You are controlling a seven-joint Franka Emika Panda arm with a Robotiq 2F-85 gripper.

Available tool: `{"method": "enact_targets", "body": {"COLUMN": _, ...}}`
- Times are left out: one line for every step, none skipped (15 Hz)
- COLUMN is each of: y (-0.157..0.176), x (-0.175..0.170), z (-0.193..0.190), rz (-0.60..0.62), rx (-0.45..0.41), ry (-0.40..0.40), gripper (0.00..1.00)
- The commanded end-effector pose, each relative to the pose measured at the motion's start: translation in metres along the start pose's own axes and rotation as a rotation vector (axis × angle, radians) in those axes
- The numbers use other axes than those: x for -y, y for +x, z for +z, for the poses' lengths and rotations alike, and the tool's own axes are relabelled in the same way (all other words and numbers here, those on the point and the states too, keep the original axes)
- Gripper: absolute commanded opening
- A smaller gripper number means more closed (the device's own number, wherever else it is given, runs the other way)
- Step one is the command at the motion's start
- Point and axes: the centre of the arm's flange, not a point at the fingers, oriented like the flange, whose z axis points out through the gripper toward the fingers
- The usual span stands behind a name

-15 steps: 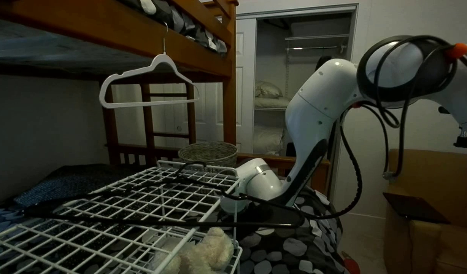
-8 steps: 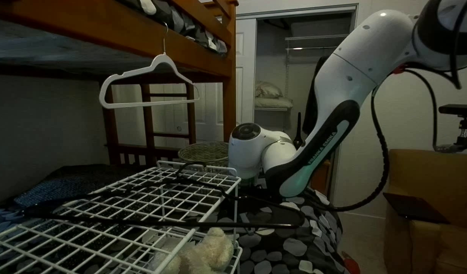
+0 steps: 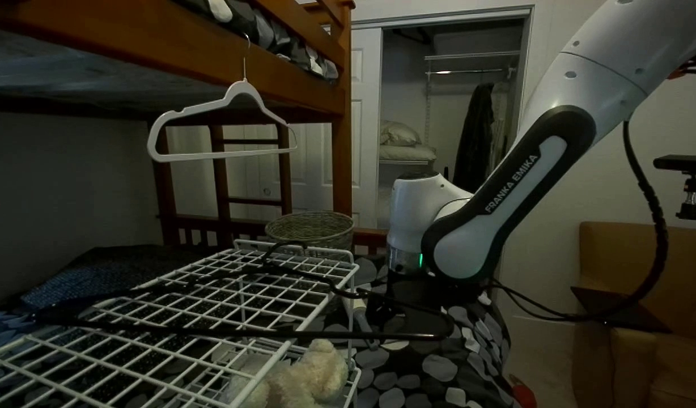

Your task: Use the brush to brush the blanket

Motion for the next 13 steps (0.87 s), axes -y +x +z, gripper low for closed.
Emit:
{"method": "enact_targets", "body": {"y": -0.021, "x": -0.05, "z": -0.063, "rz": 0.021, "rx": 0.024, "ry": -0.037, "gripper": 1.0}}
{"method": "enact_targets", "body": {"y": -0.022, "x": -0.057, "z": -0.07, "rz": 0.02, "rx": 0.026, "ry": -0.036, "gripper": 1.0}}
{"method": "enact_targets", "body": {"y": -0.023, "x": -0.064, "z": -0.08, "rz": 0.027, "rx": 0.023, "ry": -0.042, "gripper": 1.0}}
{"method": "enact_targets", "body": {"y": -0.024, "x": -0.069, "z": -0.093, "rz": 0.027, "rx": 0.014, "ry": -0.043, "gripper": 1.0}}
{"method": "enact_targets", "body": {"y": -0.027, "x": -0.075, "z": -0.107, "rz": 0.031, "rx": -0.001, "ry": -0.051, "gripper": 1.0}}
{"method": "enact_targets", "body": {"y": -0.028, "x": -0.08, "z": -0.123, "rz": 0.03, "rx": -0.021, "ry": -0.062, "gripper": 1.0}}
{"method": "enact_targets", "body": {"y": -0.033, "x": -0.083, "z": -0.14, "rz": 0.032, "rx": -0.043, "ry": -0.076, "gripper": 1.0}}
{"method": "enact_targets", "body": {"y": -0.039, "x": -0.085, "z": -0.155, "rz": 0.012, "rx": -0.065, "ry": -0.113, "gripper": 1.0}}
{"method": "enact_targets", "body": {"y": -0.006, "x": -0.064, "z": -0.115, "rz": 0.033, "rx": -0.018, "ry": -0.056, "gripper": 1.0}}
{"method": "enact_targets", "body": {"y": -0.008, "x": -0.066, "z": -0.128, "rz": 0.033, "rx": -0.036, "ry": -0.057, "gripper": 1.0}}
{"method": "enact_targets", "body": {"y": -0.009, "x": -0.066, "z": -0.134, "rz": 0.031, "rx": -0.047, "ry": -0.051, "gripper": 1.0}}
{"method": "enact_targets", "body": {"y": -0.009, "x": -0.065, "z": -0.133, "rz": 0.029, "rx": -0.044, "ry": -0.051, "gripper": 1.0}}
{"method": "enact_targets", "body": {"y": -0.009, "x": -0.064, "z": -0.127, "rz": 0.029, "rx": -0.032, "ry": -0.052, "gripper": 1.0}}
